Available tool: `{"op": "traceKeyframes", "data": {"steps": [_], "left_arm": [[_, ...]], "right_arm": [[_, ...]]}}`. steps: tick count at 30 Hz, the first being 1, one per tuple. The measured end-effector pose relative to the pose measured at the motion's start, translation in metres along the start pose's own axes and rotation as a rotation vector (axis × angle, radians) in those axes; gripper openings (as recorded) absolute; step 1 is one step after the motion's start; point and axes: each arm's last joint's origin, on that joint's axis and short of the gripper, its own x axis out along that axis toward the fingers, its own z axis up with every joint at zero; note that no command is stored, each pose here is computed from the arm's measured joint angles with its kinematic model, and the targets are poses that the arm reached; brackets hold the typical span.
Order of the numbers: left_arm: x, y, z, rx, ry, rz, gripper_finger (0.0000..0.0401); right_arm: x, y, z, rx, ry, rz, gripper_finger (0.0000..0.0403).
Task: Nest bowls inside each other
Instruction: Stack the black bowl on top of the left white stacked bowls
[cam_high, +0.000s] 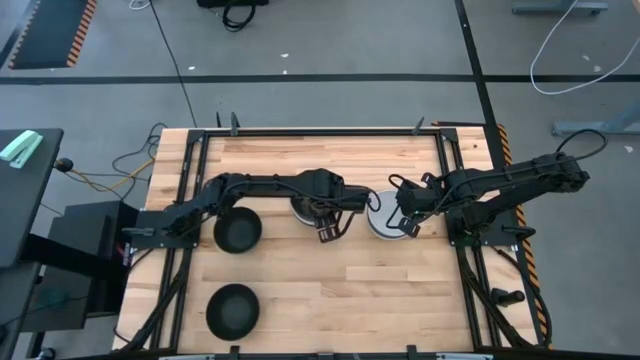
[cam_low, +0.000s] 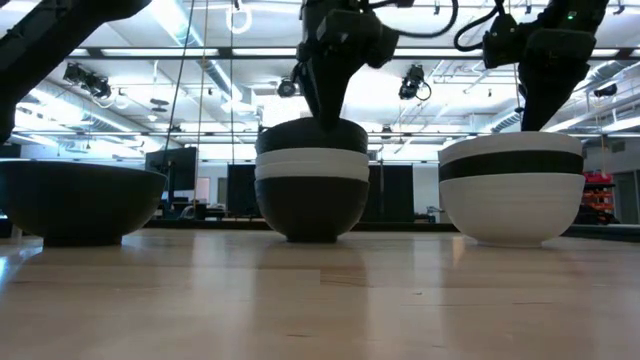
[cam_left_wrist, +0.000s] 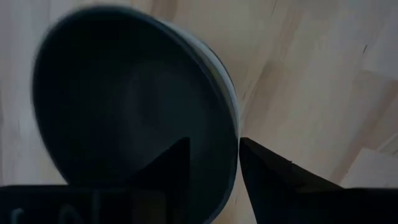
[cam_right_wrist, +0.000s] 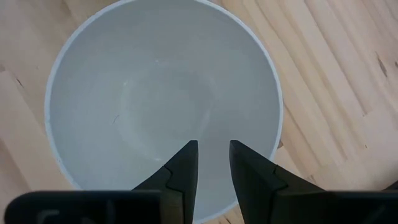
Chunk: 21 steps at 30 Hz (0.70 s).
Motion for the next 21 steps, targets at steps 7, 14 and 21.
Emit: {"op": "traceKeyframes", "data": {"steps": [7,14,21], "left_arm": [[-0.001,-0.0001,-0.0024,0.002,0.018,0.007,0.0125],[-0.0015,-0.0053,-0.0038,0.017,0.015,0.005,0.0067],[-0.0013,-0.0096,-0.0047,0.028,0.014,0.0,0.0012]], "right_arm": [[0.0001,-0.0001,0.0001,-0.001,-0.005,-0.006,0.01],[0.0,-0.0002,0.0001,-0.001,-0.006,-0.006,0.01],[0.0,-0.0002,0.0001,-0.001,-0.006,-0.006,0.01]]}}
